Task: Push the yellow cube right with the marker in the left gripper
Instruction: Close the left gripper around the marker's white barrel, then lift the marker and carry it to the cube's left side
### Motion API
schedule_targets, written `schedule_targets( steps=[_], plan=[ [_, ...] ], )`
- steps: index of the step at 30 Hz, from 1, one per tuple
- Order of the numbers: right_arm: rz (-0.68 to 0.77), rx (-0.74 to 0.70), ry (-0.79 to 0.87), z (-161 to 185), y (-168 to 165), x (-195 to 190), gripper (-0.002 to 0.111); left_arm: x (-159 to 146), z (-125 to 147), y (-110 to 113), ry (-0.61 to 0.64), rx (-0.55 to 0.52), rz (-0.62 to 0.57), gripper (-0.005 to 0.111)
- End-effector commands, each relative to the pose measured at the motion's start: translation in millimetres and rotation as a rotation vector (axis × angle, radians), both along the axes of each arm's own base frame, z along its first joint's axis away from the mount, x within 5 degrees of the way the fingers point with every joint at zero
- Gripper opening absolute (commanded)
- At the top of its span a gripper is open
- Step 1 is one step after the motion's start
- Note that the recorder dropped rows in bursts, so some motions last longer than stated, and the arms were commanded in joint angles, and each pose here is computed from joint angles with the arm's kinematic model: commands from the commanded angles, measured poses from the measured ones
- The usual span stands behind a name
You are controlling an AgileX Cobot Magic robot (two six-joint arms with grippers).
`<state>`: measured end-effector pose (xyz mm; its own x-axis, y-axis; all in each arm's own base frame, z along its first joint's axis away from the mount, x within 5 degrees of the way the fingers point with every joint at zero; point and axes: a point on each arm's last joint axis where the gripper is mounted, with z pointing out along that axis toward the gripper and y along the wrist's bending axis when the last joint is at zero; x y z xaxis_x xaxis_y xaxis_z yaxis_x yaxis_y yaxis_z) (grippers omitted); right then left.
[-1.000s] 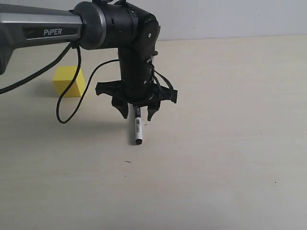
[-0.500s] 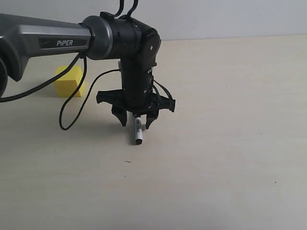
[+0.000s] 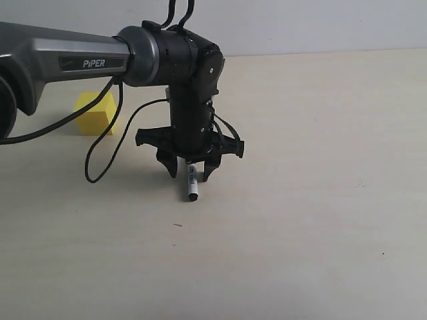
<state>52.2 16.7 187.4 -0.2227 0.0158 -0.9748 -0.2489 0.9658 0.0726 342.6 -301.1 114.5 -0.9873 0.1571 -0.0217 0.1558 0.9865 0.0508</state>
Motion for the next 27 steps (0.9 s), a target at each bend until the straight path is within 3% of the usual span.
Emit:
schedule_targets(
  steps=[1,9,13,17,23,27],
  plan=[
    [-0.005,-0.003,-0.001,-1.3,-0.4,-0.2,0.000,2.0,2.1,0.3,-0.011,-0.006,0.009,0.053],
    [-0.005,-0.003,-0.001,-1.3,-0.4,-0.2,0.000,2.8,4.1,1.2,-0.017,-0.005,0.002,0.000],
    [-0.005,-0.003,-0.001,-1.3,-0.4,-0.2,0.000,4.6,23.3,5.8,-0.043,-0.014,-0.002,0.000],
    [-0.005,-0.003,-0.001,-1.3,-0.4,-0.2,0.000,5.4,69.8,18.5,-0.098,-0.039,-0.058,0.000],
    [-0.005,-0.003,-0.001,-1.3,-0.4,-0.2,0.000,-1.3,142.1,46.0,-0.273,0.032,-0.110,0.000],
    [-0.005,-0.003,-0.001,-1.3,-0.4,-0.2,0.000,-19.0,166.4,65.9,-0.320,0.060,-0.141,0.000]
  ],
)
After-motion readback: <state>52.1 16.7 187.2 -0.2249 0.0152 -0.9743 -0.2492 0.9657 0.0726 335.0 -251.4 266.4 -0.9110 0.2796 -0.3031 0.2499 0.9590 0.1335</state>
